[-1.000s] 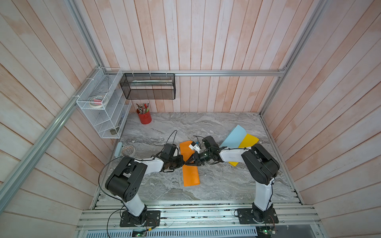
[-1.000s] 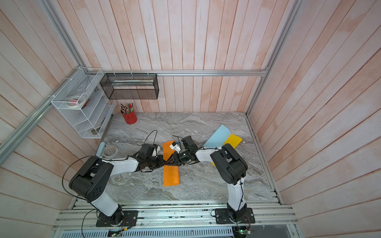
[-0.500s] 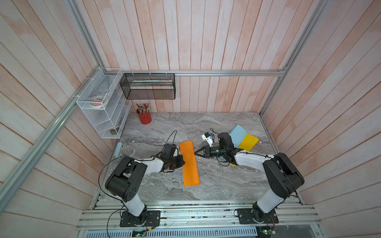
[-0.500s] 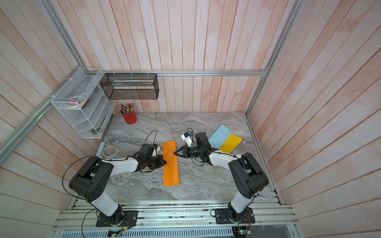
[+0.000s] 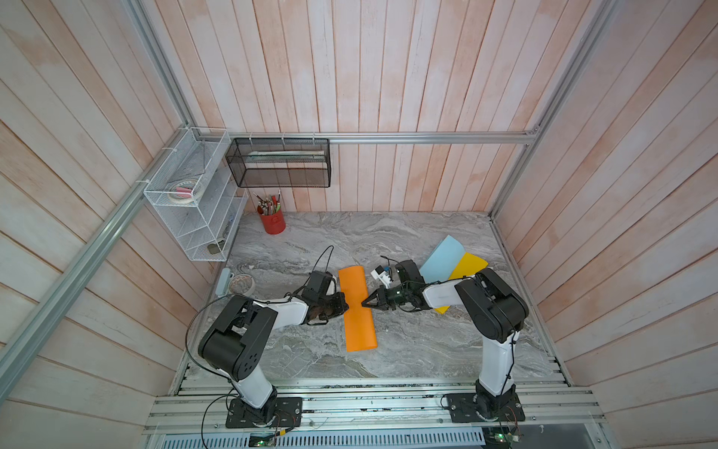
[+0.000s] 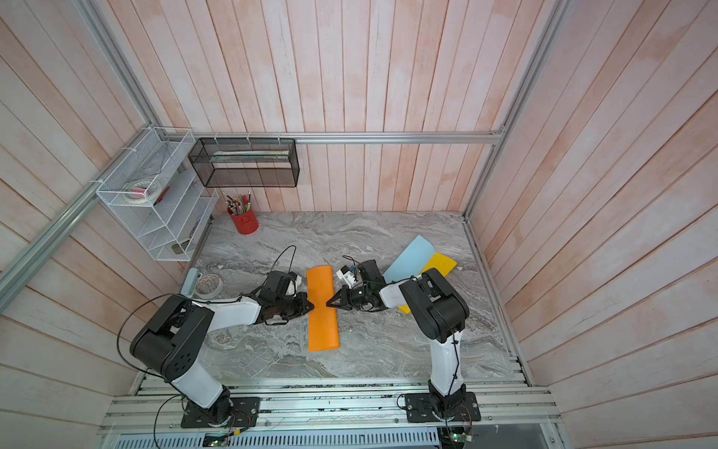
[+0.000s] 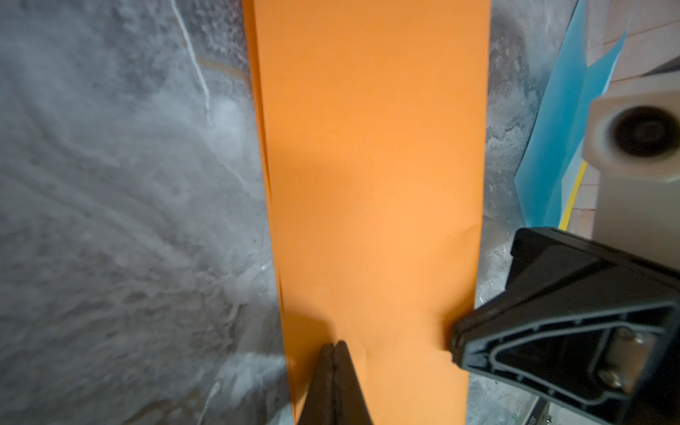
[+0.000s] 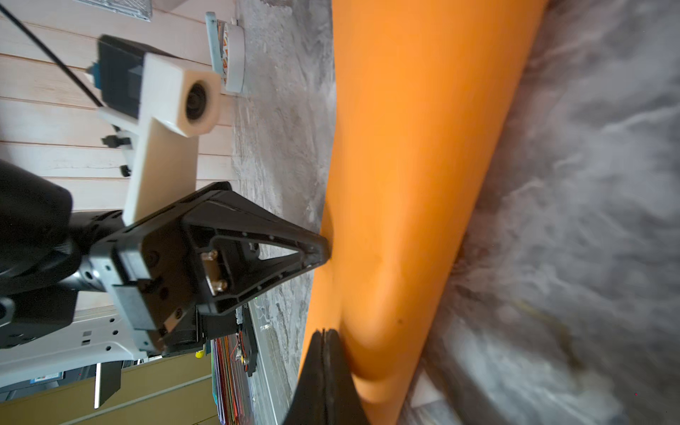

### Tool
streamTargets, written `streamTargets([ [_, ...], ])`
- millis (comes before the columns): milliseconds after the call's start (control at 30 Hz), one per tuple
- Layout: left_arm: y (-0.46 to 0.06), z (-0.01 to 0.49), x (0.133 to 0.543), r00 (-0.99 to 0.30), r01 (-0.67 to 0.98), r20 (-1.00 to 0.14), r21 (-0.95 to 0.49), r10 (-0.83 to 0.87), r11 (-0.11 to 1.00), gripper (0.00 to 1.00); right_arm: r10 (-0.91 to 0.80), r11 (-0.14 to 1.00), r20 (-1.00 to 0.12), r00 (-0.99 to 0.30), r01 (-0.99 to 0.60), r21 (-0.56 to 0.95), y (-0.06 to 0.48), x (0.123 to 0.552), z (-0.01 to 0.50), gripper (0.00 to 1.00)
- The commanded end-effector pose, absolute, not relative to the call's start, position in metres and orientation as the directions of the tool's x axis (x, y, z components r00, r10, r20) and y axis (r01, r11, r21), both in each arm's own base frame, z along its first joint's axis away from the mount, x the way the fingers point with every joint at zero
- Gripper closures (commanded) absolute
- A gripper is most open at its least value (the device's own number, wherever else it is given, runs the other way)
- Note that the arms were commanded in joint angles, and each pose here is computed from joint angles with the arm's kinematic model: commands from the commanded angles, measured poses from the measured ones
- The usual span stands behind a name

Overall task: Fold the rectangular paper in half along the long edge
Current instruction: Fold the paper at the center of the board.

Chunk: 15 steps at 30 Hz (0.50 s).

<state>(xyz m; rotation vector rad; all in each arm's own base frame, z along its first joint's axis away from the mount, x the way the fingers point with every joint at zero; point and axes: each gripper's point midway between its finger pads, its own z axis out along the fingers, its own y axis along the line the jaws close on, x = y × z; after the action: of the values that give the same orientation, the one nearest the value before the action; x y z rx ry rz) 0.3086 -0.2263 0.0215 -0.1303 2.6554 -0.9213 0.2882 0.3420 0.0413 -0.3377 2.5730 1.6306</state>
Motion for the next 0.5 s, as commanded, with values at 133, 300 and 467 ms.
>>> streamTargets([
  [133, -0.215, -0.002, 0.292, -0.964, -0.023, -0.206, -0.563, -0.168, 0.826, 1.0, -0.126, 0.458, -0.154, -0.98, -0.196, 0.867, 0.334, 0.29, 0.014, 1.0],
  [300, -0.214, -0.004, 0.29, -0.965, -0.026, -0.203, -0.556, -0.166, 0.831, 1.0, -0.09, 0.484, -0.106, -0.99, -0.136, 0.864, 0.316, 0.288, -0.002, 1.0],
  [467, -0.212, -0.006, 0.289, -0.966, -0.028, -0.201, -0.552, -0.165, 0.834, 1.0, -0.071, 0.522, -0.088, -0.994, -0.112, 0.845, 0.297, 0.285, -0.008, 1.0],
])
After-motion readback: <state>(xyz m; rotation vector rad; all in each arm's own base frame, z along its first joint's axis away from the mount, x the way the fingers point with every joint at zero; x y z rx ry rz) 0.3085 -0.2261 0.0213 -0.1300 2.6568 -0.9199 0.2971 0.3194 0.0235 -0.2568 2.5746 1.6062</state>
